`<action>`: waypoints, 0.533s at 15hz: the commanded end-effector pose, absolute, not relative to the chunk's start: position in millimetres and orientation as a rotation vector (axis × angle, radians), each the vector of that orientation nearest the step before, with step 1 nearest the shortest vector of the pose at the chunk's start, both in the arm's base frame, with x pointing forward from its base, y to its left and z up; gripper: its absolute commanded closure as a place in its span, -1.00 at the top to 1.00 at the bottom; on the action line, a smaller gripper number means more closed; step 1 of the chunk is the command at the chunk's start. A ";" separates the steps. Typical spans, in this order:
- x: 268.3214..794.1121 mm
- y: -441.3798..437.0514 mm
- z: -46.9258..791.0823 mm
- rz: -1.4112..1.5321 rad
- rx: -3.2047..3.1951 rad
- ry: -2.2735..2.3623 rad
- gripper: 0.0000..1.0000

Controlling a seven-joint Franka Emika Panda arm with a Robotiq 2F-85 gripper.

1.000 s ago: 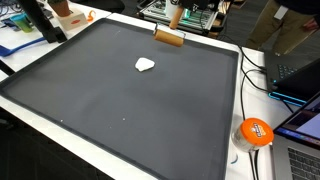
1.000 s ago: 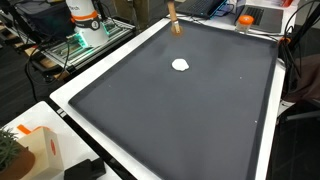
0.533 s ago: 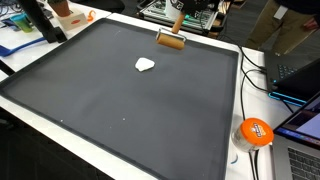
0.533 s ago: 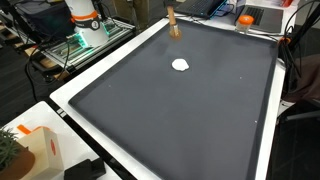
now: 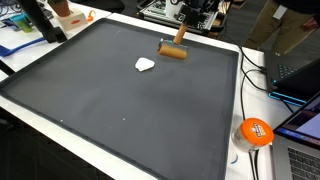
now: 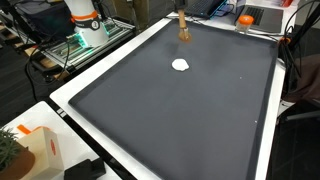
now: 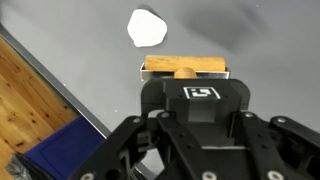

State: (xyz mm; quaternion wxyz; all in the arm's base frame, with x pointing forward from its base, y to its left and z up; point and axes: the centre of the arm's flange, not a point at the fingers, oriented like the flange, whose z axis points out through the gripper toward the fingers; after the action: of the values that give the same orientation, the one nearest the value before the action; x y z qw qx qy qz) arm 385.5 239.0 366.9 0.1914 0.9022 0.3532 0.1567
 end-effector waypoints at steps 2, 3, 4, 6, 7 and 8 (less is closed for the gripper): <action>395.0 244.1 370.4 0.407 2.548 0.969 -0.07; 400.5 246.2 372.3 0.397 2.557 0.958 -0.07; 404.9 246.8 372.9 0.395 2.565 0.950 -0.07; 409.2 247.0 372.1 0.394 2.572 0.944 -0.57; 413.1 250.1 370.7 0.396 2.598 0.940 -0.57; 415.8 252.4 372.8 0.377 2.596 0.913 -0.57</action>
State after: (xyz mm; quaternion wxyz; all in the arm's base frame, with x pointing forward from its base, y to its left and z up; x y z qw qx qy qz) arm 409.3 248.1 369.8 0.1813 0.9150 0.3324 0.1392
